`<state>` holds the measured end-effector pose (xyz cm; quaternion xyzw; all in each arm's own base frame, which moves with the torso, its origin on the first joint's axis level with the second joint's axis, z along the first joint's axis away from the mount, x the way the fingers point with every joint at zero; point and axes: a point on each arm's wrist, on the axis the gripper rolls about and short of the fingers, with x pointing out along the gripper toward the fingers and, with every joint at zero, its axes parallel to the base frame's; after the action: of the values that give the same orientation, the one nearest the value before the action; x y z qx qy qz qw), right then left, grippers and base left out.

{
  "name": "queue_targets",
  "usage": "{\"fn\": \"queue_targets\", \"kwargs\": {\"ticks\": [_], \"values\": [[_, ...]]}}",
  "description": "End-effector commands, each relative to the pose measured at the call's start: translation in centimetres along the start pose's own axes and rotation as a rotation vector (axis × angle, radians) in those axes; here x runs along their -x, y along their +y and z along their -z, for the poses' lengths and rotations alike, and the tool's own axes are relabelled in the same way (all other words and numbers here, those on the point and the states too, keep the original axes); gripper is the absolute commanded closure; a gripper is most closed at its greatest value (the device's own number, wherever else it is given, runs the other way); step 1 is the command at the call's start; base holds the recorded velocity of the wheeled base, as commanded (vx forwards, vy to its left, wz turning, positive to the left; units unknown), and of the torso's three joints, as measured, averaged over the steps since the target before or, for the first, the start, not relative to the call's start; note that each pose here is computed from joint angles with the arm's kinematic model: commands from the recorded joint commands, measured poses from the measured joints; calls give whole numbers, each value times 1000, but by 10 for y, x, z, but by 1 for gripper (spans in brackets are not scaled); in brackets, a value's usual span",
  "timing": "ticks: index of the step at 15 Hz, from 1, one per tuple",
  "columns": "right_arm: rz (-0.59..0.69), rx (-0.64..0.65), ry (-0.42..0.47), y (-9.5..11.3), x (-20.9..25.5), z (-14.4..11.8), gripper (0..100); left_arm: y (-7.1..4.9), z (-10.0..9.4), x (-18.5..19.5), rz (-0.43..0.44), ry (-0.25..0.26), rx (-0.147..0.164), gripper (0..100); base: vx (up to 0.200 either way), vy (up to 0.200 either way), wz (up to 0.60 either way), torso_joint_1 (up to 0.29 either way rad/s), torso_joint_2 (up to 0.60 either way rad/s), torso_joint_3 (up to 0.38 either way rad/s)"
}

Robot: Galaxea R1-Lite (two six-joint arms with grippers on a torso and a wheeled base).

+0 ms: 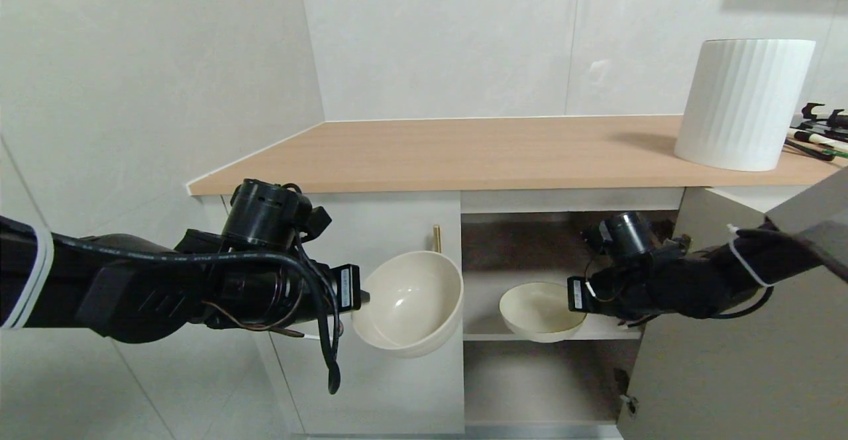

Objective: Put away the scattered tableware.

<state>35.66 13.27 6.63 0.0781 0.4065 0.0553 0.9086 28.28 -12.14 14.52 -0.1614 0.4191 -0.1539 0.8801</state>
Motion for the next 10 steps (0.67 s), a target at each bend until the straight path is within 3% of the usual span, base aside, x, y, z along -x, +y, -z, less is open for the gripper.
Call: {"fn": "queue_targets", "kwargs": {"ticks": [1,10], "values": [[84,-1,38,-8,-60,21,100,0,0,-2,-1,4,0,100,0,0,0,0,0,0],[276,-83,-38,-42,-141,-2,100,0,2,-4,-6,11,1,100,0,0,0,0,0,0]]}}
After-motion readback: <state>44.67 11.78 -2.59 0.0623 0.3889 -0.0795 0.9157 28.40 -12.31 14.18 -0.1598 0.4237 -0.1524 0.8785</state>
